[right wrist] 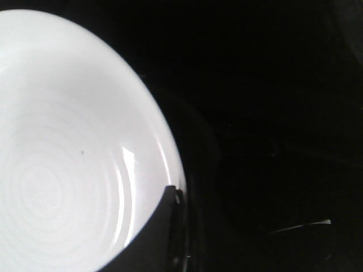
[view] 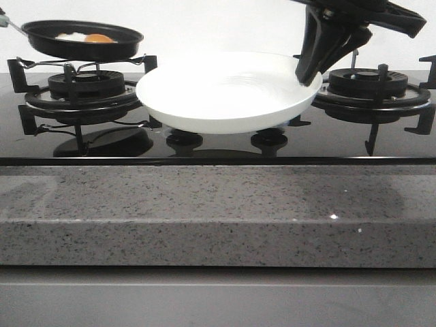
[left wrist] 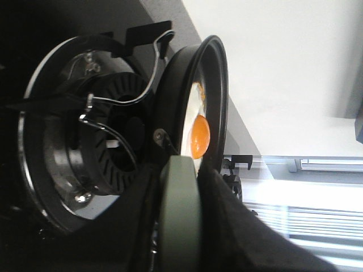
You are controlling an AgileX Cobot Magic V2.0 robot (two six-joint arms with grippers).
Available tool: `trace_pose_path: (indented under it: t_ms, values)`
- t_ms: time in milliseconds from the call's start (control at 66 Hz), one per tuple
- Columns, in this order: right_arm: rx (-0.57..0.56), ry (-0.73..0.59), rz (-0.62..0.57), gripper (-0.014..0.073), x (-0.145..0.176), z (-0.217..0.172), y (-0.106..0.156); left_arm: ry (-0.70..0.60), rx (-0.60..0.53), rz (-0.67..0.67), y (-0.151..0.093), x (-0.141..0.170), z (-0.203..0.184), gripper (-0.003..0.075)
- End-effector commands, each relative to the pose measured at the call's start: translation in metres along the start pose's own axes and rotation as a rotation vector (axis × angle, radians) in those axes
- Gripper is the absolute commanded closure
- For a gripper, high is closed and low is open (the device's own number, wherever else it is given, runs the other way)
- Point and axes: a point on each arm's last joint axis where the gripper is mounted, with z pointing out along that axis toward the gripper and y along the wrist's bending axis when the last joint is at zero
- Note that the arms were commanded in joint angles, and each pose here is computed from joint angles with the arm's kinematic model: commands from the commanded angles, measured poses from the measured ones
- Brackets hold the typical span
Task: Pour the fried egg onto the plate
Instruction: 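Lift the black frying pan by its green handle with the left gripper, then tilt the pan over the plate with the left gripper, sliding the egg out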
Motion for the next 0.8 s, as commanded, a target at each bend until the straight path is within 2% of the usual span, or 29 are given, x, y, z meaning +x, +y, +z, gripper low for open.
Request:
trace_pose_path:
  t_ms: [0,197,470,728,788]
  values:
    - [-0.031,-0.099,-0.007,0.0661,-0.009,-0.020,0.006,-0.060,0.161,0.085,-0.056,0.005,-0.021,0.0741]
    - [-0.031,-0.099,-0.007,0.0661,-0.009,-0.020,0.006,-0.081,0.172,0.211,-0.081,0.016,-0.034,0.0741]
    - [-0.031,-0.099,-0.007,0.0661,-0.009,-0.020,0.006,-0.073,0.109,0.458,-0.125,0.050,-0.044,0.0741]
    - [-0.031,-0.099,-0.007,0.0661,-0.009,-0.020,0.006,-0.105,0.045,0.647,-0.166,0.089,-0.026,0.0741]
    - [-0.031,-0.099,-0.007,0.0661,-0.009,-0.020,0.006,-0.118,0.052,0.771,-0.182,0.105,-0.012,0.0741]
